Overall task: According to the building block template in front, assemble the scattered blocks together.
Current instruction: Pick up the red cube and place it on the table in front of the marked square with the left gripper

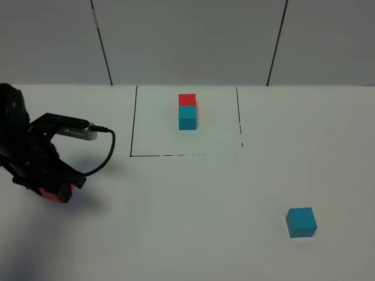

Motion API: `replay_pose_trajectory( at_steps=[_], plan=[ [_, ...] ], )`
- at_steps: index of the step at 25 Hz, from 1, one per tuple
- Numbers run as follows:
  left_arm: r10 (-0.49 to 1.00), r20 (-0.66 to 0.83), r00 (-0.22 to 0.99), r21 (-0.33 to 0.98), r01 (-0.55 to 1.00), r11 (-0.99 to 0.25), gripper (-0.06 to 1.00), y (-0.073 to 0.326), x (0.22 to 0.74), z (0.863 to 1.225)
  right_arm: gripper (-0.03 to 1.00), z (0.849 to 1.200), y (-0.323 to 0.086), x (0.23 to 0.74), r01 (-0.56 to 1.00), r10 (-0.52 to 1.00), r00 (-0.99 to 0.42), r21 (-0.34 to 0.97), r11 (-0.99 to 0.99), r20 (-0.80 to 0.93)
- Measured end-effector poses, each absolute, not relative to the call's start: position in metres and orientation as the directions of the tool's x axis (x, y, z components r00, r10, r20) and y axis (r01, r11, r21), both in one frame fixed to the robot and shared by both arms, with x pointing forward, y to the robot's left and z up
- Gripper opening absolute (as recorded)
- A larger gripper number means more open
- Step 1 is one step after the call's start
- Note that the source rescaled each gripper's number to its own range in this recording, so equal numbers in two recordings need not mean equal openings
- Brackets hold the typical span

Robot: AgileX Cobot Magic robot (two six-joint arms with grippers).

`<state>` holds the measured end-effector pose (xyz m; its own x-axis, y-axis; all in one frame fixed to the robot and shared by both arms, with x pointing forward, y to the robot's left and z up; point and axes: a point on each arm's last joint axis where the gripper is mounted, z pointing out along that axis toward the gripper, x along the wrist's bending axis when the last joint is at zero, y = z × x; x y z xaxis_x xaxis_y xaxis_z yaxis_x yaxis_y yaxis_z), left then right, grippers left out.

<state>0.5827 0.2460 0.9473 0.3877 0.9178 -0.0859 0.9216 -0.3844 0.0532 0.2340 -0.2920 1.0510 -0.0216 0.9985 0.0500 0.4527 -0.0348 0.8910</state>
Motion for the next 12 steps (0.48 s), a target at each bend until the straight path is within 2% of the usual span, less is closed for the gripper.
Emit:
replay_pose_trajectory(
  at_steps=[2, 6, 9, 12],
  plan=[
    [0.844, -0.077, 0.531, 0.068, 0.847, -0.527, 0.00, 0.228, 0.586, 0.958, 0.80, 1.051, -0.292, 0.234, 0.453, 0.999, -0.022, 0.891, -0.035, 0.050],
    [0.590, -0.013, 0.807, 0.087, 0.588, -0.804, 0.00, 0.186, 0.581, 0.967, 0.80, 1.051, -0.292, 0.234, 0.453, 0.999, -0.022, 0.891, -0.035, 0.050],
    [0.411, 0.030, 0.911, 0.085, 0.408, -0.909, 0.00, 0.158, 0.574, 0.964, 0.80, 1.051, -0.292, 0.234, 0.453, 0.999, -0.022, 0.891, -0.035, 0.050],
    [0.274, 0.043, 0.961, 0.051, 0.272, -0.961, 0.00, 0.137, 0.569, 0.952, 0.80, 1.051, -0.292, 0.234, 0.453, 0.999, -0.022, 0.891, -0.035, 0.050]
  ],
)
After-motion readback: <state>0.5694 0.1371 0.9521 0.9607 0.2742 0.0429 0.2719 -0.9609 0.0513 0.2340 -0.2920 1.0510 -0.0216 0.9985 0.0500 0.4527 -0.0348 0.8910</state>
